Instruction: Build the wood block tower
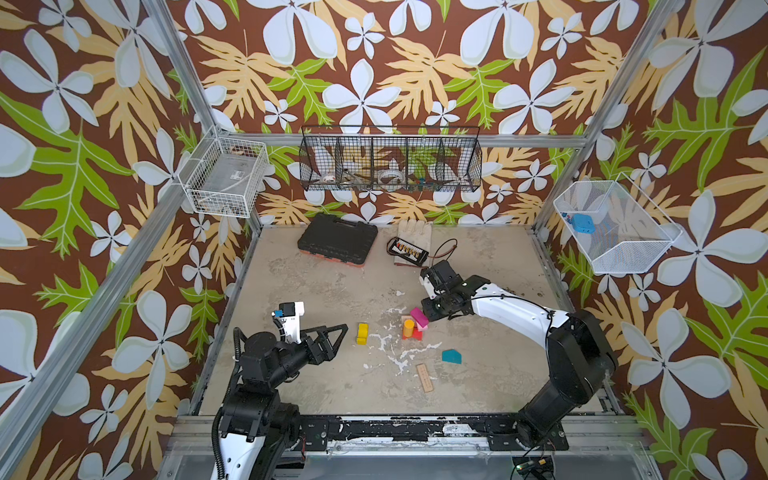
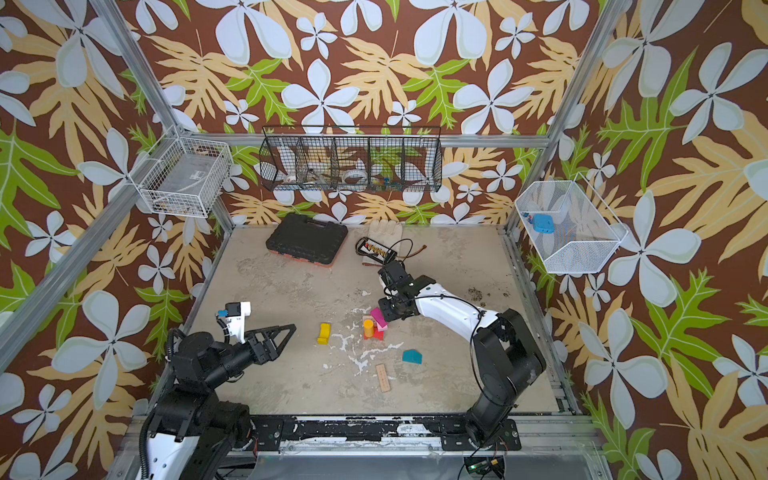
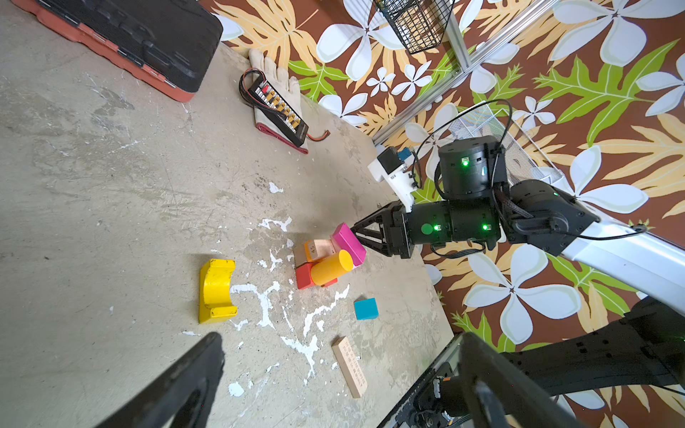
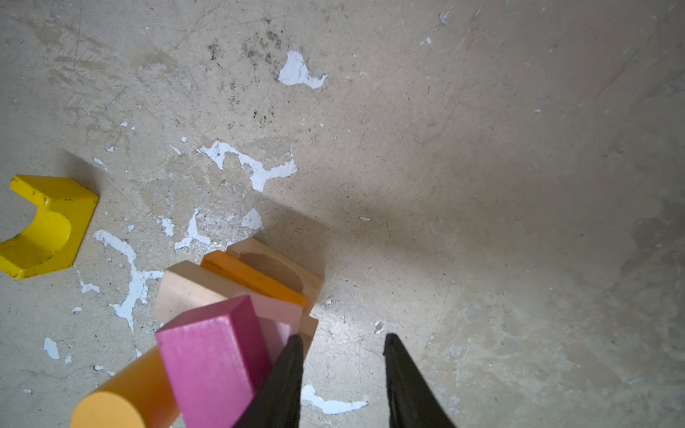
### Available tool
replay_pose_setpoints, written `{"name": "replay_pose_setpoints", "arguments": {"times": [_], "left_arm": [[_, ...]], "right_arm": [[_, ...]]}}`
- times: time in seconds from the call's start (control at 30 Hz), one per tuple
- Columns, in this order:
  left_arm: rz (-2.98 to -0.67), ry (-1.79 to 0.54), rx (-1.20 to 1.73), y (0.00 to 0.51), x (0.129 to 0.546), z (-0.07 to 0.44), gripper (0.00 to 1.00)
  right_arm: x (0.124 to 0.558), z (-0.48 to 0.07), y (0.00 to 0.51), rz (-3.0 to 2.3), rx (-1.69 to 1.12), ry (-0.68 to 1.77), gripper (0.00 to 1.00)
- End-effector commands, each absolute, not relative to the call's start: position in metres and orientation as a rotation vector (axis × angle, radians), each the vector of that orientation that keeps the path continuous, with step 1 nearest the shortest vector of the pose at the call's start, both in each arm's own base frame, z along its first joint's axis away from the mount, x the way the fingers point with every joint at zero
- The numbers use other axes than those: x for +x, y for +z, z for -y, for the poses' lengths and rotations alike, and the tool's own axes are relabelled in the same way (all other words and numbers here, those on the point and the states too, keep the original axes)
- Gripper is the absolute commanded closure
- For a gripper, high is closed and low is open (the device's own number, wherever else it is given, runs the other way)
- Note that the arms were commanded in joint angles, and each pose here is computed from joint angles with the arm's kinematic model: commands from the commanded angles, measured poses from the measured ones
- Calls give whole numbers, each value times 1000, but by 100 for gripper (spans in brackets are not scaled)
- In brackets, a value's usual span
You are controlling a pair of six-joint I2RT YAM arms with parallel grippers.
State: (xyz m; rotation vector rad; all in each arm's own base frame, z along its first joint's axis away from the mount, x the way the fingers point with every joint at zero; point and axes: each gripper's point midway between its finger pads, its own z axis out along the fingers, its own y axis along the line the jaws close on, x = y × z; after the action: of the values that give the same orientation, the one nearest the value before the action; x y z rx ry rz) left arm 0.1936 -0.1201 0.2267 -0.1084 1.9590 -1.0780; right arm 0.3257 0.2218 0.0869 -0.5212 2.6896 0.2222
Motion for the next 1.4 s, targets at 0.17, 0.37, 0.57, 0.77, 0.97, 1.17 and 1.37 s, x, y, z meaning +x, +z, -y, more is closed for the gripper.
{"name": "replay_pose_setpoints", "arguments": {"times": [0.17,0.37,0.57,0.77,0.97,1.17,1.37], "left_arm": [[-1928,-1079,-101,233,196,120,0],[-1929,-1080,-100,233,196,120,0],[-1930,-1080,-102,232,196,120,0],[-1928,-1082,-103,233,195,120,0],[-1929,-1083,-103,233,196,120,0],[-1928,-1080,-105,233,196,120,0],[-1923,-1079,-105,233,195,119,0]], "right_arm": [[326,-231,87,-2682,-539,262,63],[328,-228,87,-2686,-518,242,63],[334,-213,95,-2681,-428,171,62],[339,-192,111,-2640,-338,146,59],[328,-173,139,-2537,-267,140,49],[284,-184,127,-2524,-276,266,39],[245,-208,88,-2589,-333,308,37]]}}
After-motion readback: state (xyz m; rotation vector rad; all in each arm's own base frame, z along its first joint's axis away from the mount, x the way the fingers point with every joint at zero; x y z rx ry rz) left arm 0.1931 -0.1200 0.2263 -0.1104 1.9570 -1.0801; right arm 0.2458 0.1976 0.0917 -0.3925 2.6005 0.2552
